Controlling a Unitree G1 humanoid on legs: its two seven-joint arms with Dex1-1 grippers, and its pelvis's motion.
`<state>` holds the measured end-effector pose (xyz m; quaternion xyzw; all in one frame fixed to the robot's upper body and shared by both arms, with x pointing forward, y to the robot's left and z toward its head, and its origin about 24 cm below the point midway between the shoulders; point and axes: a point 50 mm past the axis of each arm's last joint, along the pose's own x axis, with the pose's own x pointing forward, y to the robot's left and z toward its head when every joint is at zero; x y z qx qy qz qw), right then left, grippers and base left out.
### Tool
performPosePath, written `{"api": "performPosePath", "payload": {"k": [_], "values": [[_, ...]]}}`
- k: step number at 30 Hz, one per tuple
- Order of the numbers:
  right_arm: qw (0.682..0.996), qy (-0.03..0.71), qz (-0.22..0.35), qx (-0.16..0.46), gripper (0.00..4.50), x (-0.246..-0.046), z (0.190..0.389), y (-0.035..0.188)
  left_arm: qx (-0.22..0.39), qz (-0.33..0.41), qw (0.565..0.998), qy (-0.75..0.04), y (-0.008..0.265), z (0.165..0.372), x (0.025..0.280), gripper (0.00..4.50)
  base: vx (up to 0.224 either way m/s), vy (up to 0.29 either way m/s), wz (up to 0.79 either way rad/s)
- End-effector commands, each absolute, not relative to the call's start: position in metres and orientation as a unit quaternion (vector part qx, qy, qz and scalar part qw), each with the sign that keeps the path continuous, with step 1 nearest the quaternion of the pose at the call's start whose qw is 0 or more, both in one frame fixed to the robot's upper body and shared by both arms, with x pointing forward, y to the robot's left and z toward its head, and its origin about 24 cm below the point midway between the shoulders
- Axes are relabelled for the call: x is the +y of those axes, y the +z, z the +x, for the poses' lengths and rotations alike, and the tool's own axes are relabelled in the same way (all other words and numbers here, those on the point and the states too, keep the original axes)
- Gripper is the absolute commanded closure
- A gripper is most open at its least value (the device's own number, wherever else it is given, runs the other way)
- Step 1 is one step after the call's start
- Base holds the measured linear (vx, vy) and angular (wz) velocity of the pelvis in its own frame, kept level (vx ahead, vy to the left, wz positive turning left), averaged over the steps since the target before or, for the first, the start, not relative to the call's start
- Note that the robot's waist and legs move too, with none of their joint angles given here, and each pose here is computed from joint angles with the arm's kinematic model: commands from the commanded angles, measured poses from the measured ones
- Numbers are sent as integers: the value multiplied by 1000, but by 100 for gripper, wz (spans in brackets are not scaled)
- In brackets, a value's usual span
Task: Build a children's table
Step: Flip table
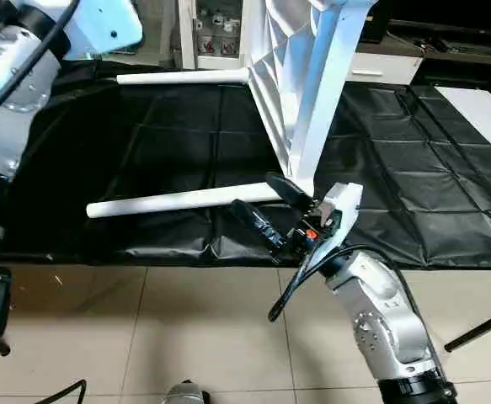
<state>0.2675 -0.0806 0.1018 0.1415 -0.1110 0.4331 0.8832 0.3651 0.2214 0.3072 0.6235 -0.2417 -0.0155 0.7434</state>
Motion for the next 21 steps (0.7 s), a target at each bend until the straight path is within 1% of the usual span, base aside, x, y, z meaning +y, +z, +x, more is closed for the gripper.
{"api": "performPosePath", "payload": {"k": [1,5,6,8,11,14,16,18,21], "values": [[883,433,126,-129,0,-81,269,109,-245,622,743,-29,309,366,216,116,0,0,0],[887,425,124,-129,0,-82,269,109,-232,613,754,-32,307,368,219,144,0,0,0],[888,424,125,-129,0,-81,269,108,-231,611,757,-30,307,368,220,144,0,0,0],[888,423,125,-129,0,-81,269,108,-230,608,759,-29,307,368,221,173,0,0,0],[888,423,125,-129,0,-80,268,108,-230,604,763,-27,308,368,222,188,0,0,0],[889,421,126,-128,0,-80,269,107,-228,597,769,-26,308,367,224,224,0,0,0],[890,420,125,-128,0,-80,269,106,-227,591,774,-24,308,367,225,226,0,0,0],[891,418,124,-128,0,-80,269,106,-225,580,783,-18,309,366,228,237,0,0,0],[892,416,124,-127,0,-81,269,106,-226,572,788,-14,311,365,230,239,0,0,0]]}}
